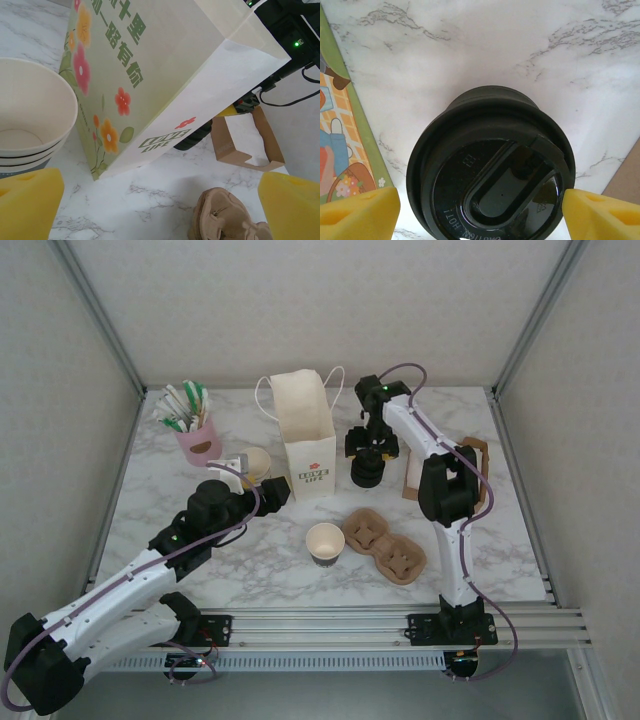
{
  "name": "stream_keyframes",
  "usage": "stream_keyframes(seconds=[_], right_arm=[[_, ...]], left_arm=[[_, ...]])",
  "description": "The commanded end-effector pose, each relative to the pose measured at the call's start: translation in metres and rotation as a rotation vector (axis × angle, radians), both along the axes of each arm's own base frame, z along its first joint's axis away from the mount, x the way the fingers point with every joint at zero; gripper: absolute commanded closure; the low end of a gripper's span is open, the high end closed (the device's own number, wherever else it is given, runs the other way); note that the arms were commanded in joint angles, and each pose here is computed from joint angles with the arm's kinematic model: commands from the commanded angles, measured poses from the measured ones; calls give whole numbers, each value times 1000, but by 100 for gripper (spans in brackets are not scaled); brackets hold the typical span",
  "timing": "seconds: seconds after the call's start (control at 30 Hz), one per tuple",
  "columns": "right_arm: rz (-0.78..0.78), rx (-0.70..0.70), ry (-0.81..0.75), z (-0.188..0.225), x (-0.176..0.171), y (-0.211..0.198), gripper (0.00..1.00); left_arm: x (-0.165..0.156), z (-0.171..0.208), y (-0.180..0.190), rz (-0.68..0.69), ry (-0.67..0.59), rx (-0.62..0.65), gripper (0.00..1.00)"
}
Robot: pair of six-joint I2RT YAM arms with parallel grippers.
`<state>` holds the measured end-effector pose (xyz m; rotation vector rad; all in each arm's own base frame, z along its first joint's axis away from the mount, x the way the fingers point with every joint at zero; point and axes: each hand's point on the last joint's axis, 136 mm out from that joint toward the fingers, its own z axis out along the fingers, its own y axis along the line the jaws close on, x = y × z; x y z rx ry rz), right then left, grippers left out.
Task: Pack the takeout coffee
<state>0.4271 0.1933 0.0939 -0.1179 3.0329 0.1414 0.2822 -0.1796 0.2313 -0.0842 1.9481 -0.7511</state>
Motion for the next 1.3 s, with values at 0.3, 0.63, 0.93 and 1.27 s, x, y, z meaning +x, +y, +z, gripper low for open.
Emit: stream_keyframes(seconds=[0.3,0.63,0.93,1.27], right_arm=[[-38,18,5,3,-1,-11,10],[-66,80,-46,16,0,-8,10],[-86,189,-102,33,-2,-7,3],[-117,227,-61,16,-8,-16,12]], left_arm=[[1,11,0,-7,-27,-26,0],[1,11,-1,-8,-26,-26,0],[1,13,-1,-10,-26,-29,0],[1,13,-3,-17,-22,-28,0]])
